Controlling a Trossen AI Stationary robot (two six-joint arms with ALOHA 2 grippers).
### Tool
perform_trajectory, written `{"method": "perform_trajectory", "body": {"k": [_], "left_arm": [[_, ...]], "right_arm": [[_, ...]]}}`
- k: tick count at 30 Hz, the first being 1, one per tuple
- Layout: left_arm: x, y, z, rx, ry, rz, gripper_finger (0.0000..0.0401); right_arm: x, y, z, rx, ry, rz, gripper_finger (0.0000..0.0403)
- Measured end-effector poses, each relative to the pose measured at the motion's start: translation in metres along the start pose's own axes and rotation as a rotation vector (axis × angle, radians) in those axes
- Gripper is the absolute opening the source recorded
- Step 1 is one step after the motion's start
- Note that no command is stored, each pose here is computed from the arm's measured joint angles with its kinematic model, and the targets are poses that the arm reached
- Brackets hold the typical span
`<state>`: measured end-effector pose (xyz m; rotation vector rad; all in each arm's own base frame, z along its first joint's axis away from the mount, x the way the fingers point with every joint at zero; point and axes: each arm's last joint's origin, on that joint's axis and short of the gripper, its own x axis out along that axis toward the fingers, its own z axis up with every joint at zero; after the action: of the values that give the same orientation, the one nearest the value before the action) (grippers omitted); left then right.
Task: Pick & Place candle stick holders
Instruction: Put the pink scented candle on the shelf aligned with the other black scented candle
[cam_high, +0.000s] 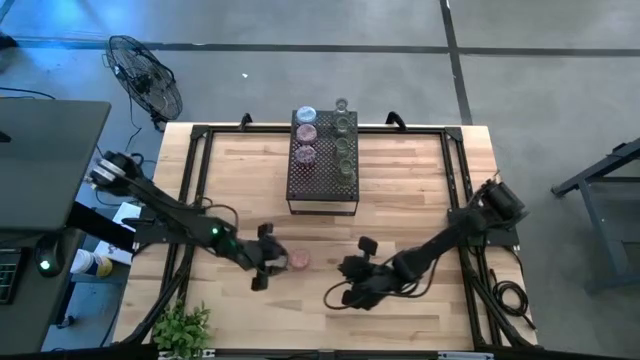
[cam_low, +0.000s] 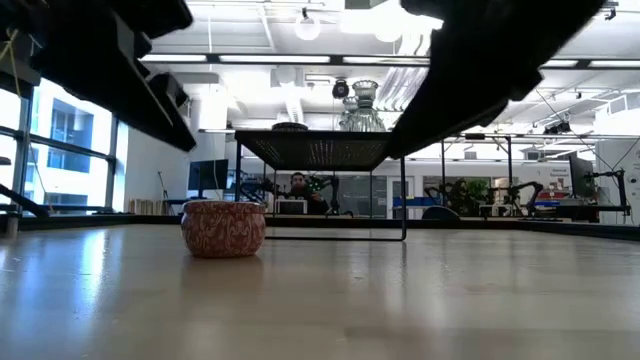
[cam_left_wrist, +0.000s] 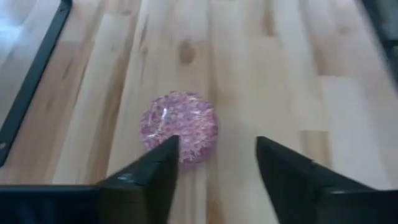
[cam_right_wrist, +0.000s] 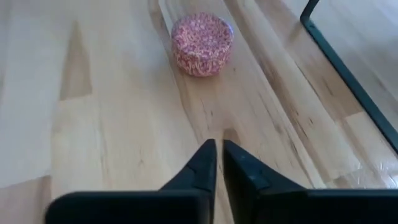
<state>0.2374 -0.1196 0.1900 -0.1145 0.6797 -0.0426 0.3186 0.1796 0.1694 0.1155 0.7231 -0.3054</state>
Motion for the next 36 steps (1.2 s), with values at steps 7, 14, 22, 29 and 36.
{"method": "perform_trajectory", "body": {"k": [7, 14, 22, 29, 36], "left_arm": [[0.019, -0.007, 0.010, 0.008, 0.075, 0.137, 0.0343], [0.041, -0.012, 0.007, 0.068, 0.109, 0.189, 0.0385], [0.065, 0.009, 0.007, -0.057, 0.152, 0.201, 0.0380], [0.083, 0.013, 0.001, -0.071, 0.159, 0.176, 0.0370], [0.082, 0.013, 0.001, -0.071, 0.164, 0.173, 0.0302]], "right_arm": [[-0.005, -0.003, -0.010, 0.035, -0.097, 0.058, 0.0010], [-0.005, -0.003, -0.015, 0.039, -0.110, 0.072, 0.0001], [-0.005, -0.001, -0.013, 0.023, -0.128, 0.089, 0.0001], [-0.006, 0.000, -0.013, 0.012, -0.135, 0.090, 0.0004], [-0.006, 0.000, -0.014, 0.009, -0.136, 0.084, 0.0003]]}}
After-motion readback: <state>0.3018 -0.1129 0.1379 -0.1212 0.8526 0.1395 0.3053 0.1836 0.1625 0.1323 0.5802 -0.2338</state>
